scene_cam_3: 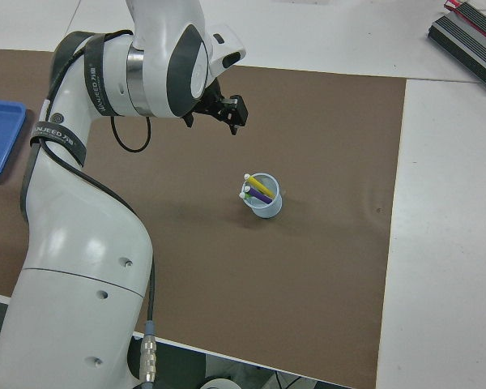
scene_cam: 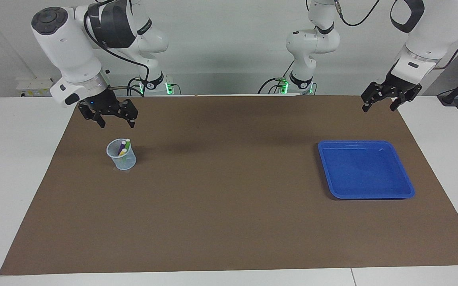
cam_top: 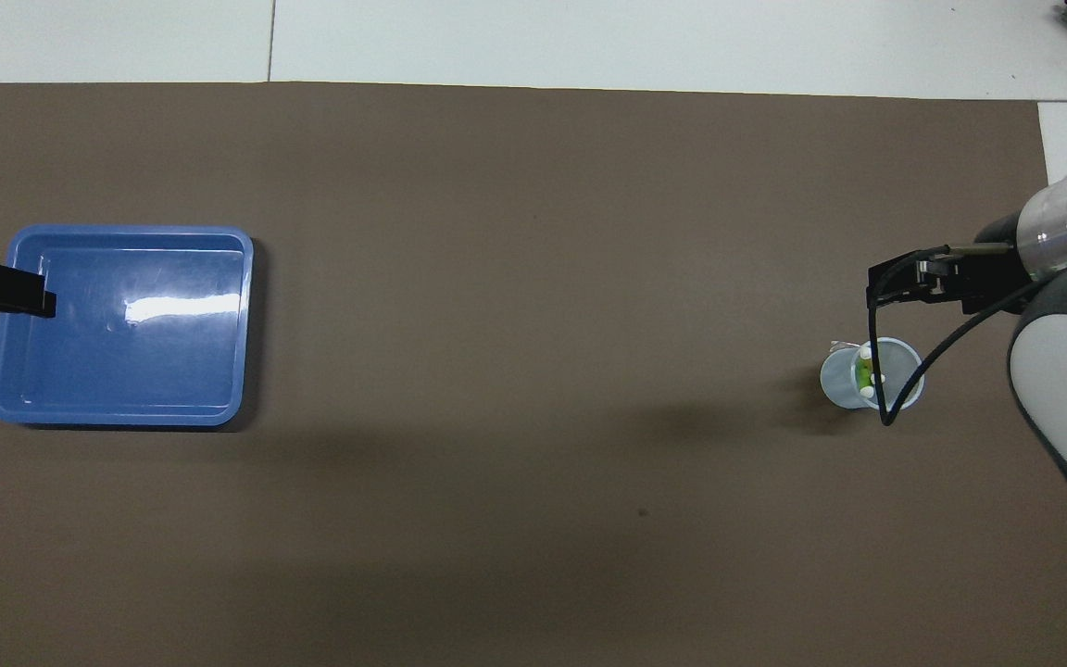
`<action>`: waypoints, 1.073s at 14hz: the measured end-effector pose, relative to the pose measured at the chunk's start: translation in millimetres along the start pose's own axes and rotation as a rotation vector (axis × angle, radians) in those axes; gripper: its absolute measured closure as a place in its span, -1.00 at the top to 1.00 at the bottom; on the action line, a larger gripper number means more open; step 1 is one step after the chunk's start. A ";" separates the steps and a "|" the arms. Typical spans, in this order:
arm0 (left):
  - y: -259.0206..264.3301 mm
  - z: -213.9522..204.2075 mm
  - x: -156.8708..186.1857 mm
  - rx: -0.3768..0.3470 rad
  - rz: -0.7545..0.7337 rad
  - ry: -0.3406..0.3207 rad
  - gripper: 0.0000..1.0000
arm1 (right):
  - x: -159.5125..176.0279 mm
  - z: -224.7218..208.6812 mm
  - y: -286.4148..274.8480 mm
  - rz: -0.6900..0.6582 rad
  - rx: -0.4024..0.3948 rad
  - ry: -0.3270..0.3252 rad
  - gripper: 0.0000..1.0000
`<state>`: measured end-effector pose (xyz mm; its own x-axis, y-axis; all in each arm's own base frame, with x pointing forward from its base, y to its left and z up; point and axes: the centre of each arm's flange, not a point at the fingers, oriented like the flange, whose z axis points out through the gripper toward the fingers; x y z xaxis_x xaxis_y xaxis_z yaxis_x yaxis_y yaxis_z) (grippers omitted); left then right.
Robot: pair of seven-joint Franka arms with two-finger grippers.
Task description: Transfer and insert pens with both arms
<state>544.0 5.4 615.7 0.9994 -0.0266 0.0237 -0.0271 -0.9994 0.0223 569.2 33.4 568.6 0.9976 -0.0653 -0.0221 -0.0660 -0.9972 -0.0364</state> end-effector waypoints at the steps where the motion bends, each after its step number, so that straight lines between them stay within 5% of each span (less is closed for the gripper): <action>1: 0.0 0.0 0.0 0.000 0.000 0.000 1.00 | 0.0 0.0 0.1 0.000 0.000 0.000 1.00; 8: -0.1 0.0 0.0 0.000 0.000 0.000 1.00 | -3.8 -0.9 16.6 0.029 -0.005 -0.046 1.00; 15: -0.1 0.0 0.0 0.000 0.000 0.000 1.00 | -1.1 -43.8 25.1 0.046 -0.006 -0.022 1.00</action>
<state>544.0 5.5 615.7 0.9994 -0.0264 0.0238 -0.0269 -0.9994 0.0223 567.3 6.8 611.5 0.9929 -0.1098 -0.0459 -0.1112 -0.9934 -0.0287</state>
